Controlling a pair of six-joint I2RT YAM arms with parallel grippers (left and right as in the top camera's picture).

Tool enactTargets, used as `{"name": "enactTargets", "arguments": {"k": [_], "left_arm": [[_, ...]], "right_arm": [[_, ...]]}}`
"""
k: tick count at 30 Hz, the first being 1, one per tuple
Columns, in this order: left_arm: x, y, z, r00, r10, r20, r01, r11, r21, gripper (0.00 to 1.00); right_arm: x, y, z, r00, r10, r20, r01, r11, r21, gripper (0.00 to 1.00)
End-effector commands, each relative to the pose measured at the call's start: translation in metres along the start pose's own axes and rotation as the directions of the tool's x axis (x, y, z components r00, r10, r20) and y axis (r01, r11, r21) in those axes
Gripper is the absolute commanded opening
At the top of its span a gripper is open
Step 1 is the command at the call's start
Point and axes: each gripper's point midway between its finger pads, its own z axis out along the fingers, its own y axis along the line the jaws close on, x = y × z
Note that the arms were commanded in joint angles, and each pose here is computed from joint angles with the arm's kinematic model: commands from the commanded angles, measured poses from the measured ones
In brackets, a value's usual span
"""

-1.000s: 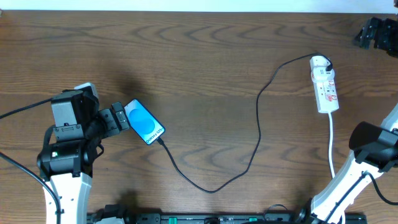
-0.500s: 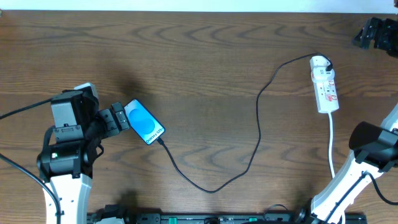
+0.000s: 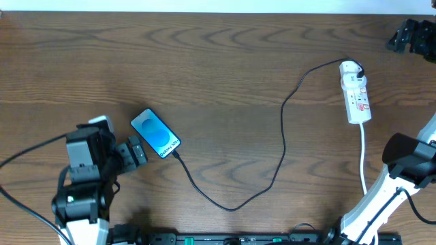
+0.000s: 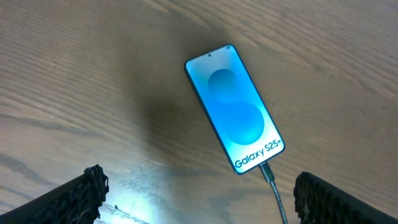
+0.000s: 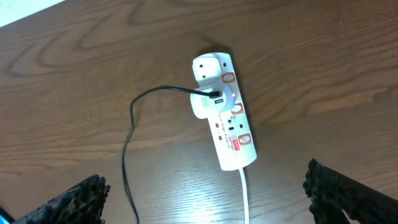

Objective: Plug charger to phone and switch on socket

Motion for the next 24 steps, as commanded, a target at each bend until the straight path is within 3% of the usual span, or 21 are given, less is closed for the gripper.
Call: {"name": "enactTargets", "arguments": {"k": [1,7,15,24], "left_arm": [[0.007,-0.003,0.001,0.998,0.041,0.042,-0.042,0.999,0.014,0.98],[-0.01,-0.023,0.003,0.962,0.084,0.26,-0.112,0.989,0.096,0.98],[-0.035,-0.036,-0.003,0.843,0.059,0.534,-0.166,0.974,0.155,0.98],[-0.037,-0.037,-0.011,0.712,0.019,0.702,-0.202,0.963,0.179,0.98]], "right_arm": [[0.0,-0.002,-0.001,1.0,0.018,0.001,-0.018,1.0,0.006,0.99],[0.0,-0.002,-0.001,1.0,0.018,0.001,-0.018,1.0,0.006,0.99],[0.0,-0.002,-0.001,1.0,0.018,0.001,-0.018,1.0,0.006,0.99],[0.0,-0.002,-0.001,1.0,0.018,0.001,-0.018,1.0,0.006,0.99]]}}
